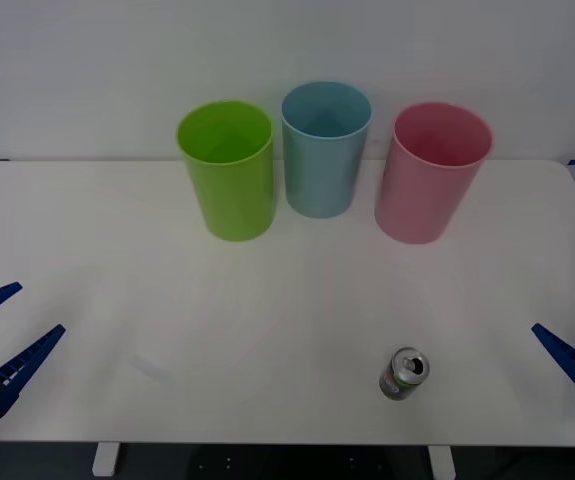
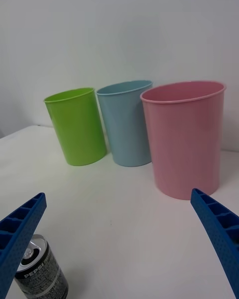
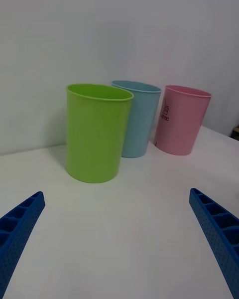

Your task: Grasp the object on the table and drop it into the matching bin: aluminum can to the light blue bin, PET bottle to the pink bin.

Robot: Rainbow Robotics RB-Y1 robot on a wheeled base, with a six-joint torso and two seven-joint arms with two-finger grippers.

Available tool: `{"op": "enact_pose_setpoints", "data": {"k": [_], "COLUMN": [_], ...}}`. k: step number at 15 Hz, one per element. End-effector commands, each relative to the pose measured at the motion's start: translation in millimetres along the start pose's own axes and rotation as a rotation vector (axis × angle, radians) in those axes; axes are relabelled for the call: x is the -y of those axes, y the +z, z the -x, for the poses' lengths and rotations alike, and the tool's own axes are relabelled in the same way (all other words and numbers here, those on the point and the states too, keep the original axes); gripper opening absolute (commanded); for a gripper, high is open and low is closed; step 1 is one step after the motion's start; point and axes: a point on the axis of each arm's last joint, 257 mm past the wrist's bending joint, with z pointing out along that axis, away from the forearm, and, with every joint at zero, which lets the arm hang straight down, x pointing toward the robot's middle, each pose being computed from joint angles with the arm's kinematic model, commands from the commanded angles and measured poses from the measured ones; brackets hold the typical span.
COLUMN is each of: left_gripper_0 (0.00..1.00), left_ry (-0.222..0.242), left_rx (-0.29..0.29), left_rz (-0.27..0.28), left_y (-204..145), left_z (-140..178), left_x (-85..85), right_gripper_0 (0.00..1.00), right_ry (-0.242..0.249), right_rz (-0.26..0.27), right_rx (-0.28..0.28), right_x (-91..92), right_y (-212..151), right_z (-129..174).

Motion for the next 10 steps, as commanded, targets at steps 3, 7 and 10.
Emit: {"op": "enact_pose_setpoints", "data": {"k": [3,7,10], "left_gripper_0": [1.0,1.0,1.0], "left_ry": [0.0,0.0,0.0], "left_rx": [0.0,0.0,0.0], "left_rz": [0.0,0.0,0.0], "left_y": [0.0,0.0,0.0], "left_z": [0.0,0.0,0.0], "left_x": [0.0,0.0,0.0], "right_gripper_0": [1.0,1.0,1.0], "right_ry": [0.033,0.044,0.039], "right_rz": [-0.013,0.004,0.027], "right_rx": [0.004,-0.019,-0.042], "right_x": [-1.2,-4.8,-12.8], "right_y": [-8.4,-21.0,-30.8], "right_z": [-4.7,-5.2,-9.3]}}
